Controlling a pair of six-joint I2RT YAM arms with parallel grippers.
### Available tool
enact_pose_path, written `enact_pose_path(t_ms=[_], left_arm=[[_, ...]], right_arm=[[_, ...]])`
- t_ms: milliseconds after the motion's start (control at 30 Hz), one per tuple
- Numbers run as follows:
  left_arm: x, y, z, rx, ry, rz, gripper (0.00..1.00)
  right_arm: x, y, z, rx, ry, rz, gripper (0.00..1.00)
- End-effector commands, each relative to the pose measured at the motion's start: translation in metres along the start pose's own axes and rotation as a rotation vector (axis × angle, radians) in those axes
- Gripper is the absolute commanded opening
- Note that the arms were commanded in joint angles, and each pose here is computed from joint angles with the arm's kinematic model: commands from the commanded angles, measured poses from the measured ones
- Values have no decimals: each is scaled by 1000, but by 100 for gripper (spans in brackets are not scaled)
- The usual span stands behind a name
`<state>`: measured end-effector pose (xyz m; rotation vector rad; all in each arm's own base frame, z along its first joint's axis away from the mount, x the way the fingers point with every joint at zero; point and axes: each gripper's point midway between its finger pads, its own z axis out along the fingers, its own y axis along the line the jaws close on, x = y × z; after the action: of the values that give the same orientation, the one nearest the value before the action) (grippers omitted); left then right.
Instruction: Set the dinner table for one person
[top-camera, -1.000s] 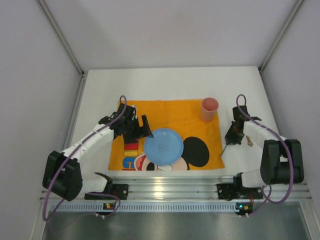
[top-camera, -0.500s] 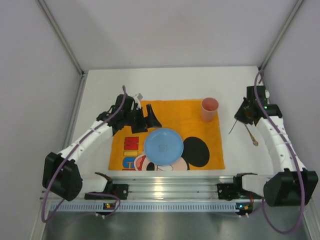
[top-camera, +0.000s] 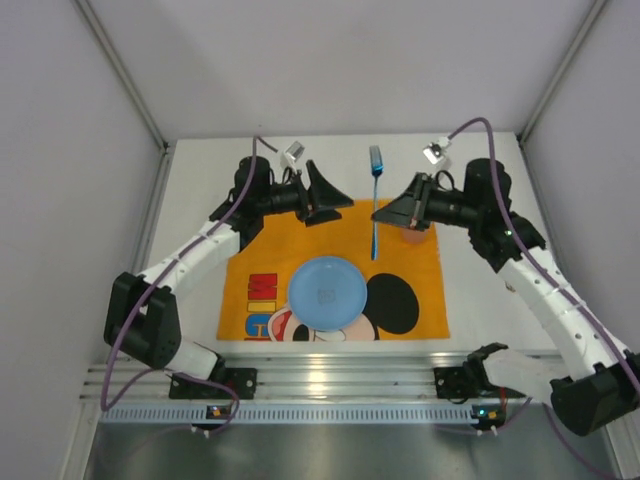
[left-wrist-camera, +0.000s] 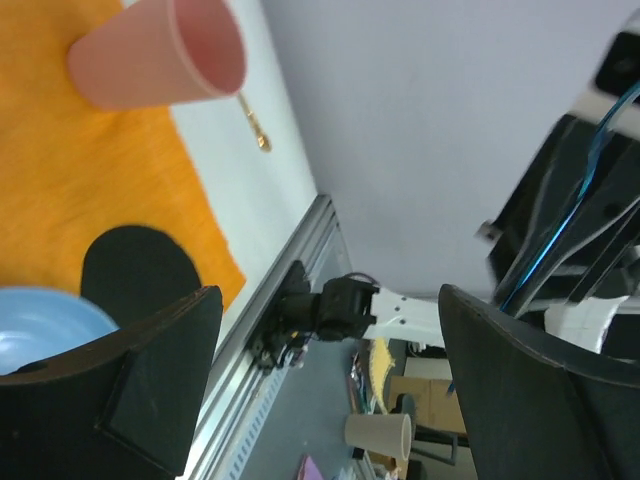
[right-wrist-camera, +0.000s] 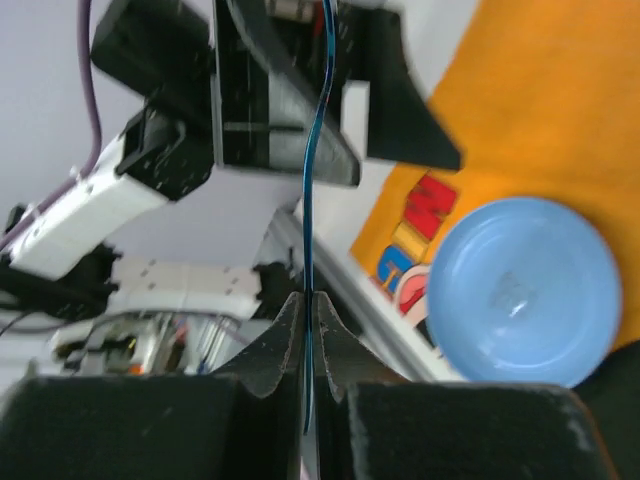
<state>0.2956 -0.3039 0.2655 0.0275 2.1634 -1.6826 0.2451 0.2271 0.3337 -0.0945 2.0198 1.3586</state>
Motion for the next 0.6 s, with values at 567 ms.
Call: enact_pose_path(t_ms=[567], left_arm=[[-31, -113, -25, 304, -123, 140, 76]], right_arm=[[16, 75, 48, -356, 122, 35, 0]])
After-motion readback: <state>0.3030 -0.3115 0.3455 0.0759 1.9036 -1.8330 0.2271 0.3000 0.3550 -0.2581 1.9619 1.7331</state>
